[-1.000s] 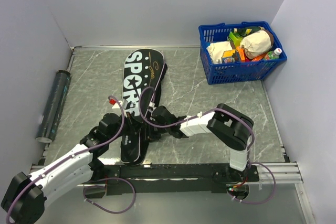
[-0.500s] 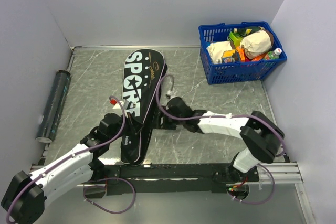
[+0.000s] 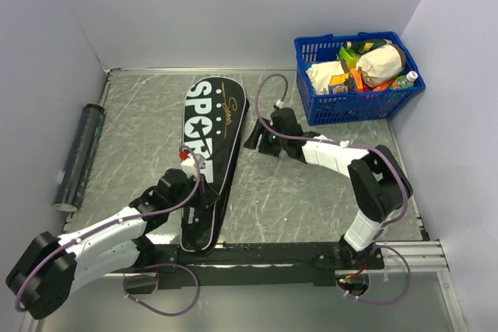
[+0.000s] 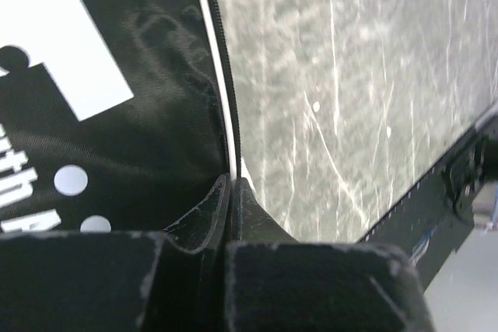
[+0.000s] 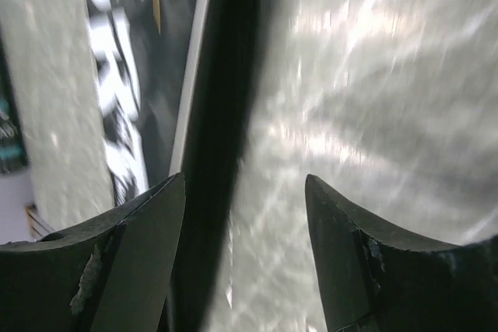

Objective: Pack up the badminton gear

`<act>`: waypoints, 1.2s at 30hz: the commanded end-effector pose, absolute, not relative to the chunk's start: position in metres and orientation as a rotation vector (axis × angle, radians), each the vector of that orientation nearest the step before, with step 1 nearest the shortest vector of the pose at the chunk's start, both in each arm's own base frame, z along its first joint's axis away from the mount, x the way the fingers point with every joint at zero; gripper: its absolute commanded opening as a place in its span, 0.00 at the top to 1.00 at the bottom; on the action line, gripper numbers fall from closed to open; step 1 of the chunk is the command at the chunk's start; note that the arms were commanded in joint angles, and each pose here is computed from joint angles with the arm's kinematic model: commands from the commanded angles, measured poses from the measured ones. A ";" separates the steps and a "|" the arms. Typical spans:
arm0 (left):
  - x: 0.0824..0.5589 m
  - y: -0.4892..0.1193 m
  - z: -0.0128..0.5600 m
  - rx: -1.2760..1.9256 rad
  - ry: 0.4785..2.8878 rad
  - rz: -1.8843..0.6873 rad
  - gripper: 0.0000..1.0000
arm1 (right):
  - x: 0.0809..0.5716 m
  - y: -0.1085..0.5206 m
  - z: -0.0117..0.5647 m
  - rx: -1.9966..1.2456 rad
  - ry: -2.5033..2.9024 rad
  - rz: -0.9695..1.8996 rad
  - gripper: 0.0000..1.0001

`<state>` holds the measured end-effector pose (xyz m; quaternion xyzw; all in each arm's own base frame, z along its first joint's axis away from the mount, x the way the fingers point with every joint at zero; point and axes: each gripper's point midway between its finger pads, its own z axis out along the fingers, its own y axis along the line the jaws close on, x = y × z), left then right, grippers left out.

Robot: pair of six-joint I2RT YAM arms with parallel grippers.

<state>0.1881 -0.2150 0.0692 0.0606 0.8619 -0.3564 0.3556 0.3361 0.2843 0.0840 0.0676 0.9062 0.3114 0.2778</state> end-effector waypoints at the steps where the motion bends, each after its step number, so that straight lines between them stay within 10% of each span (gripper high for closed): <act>1: 0.171 -0.239 0.077 0.320 2.200 -1.026 0.99 | 0.383 0.280 0.101 0.236 2.335 0.873 0.29; 21: 0.127 -0.265 0.067 0.547 2.234 -1.120 0.99 | 0.478 0.316 0.061 0.362 2.327 1.108 0.32; 24: 0.127 -0.267 0.067 0.556 2.232 -1.123 0.99 | 0.480 0.321 0.054 0.383 2.345 1.139 0.41; 29: 0.130 -0.267 0.070 0.537 2.229 -1.110 0.91 | 0.481 0.315 0.044 0.505 2.330 1.176 0.95; 36: 0.110 -0.296 0.120 0.622 2.098 -1.243 0.51 | 0.476 0.282 0.033 0.647 2.320 1.061 1.00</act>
